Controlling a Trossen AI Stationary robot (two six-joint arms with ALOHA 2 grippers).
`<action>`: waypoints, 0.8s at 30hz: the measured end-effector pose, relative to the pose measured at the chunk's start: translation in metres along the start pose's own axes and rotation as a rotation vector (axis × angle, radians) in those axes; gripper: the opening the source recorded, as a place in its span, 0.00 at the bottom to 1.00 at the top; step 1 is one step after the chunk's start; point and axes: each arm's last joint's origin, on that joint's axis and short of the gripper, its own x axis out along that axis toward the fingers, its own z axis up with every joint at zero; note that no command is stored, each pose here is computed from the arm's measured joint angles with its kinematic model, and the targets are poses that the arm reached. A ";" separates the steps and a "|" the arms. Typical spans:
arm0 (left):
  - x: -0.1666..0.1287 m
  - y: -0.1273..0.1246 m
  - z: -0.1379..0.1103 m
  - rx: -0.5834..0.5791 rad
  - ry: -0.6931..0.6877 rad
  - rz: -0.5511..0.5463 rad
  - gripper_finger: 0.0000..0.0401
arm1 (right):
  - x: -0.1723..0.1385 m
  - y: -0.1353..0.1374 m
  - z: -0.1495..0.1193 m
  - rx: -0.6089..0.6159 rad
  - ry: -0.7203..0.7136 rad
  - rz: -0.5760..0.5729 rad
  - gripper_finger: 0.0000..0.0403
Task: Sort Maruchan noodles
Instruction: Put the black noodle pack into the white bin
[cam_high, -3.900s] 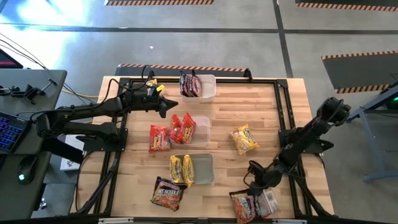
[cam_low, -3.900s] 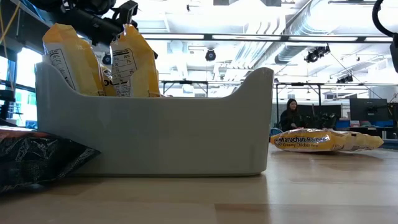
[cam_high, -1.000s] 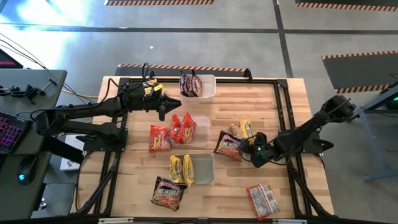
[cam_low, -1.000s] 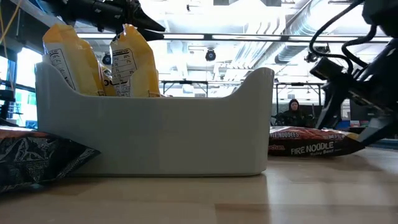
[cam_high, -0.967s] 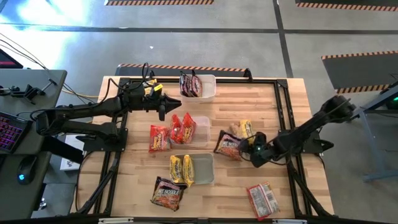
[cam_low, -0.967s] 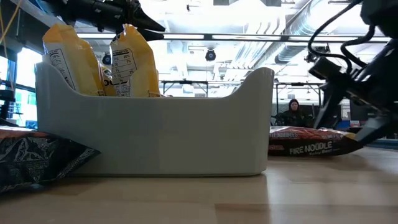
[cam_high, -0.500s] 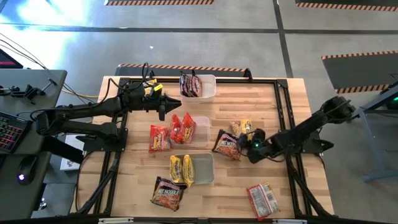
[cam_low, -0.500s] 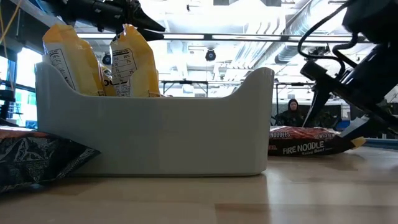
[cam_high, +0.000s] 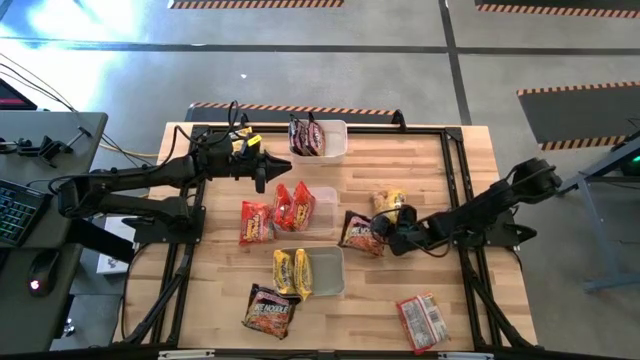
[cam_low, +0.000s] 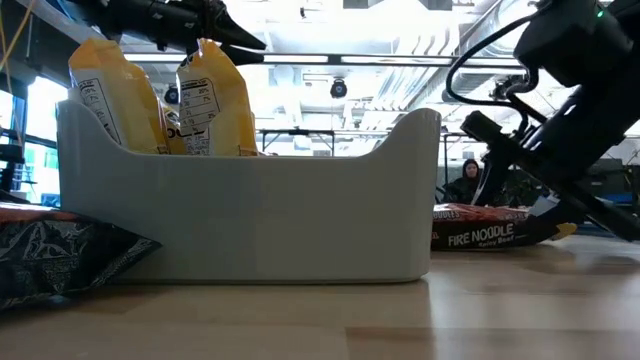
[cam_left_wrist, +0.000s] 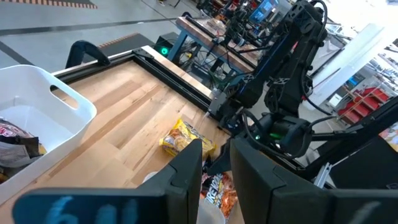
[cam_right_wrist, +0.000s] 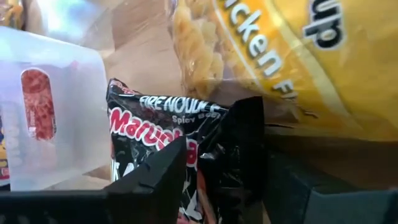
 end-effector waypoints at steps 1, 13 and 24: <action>0.000 0.000 0.000 0.000 0.000 0.000 0.19 | 0.000 0.000 0.000 -0.002 0.001 0.004 0.43; 0.000 0.000 0.000 -0.075 0.001 -0.003 0.19 | 0.000 0.003 -0.002 -0.103 0.029 0.028 0.17; -0.001 0.004 0.002 -0.191 0.029 -0.045 0.19 | -0.007 0.030 -0.012 -0.363 0.076 0.187 0.01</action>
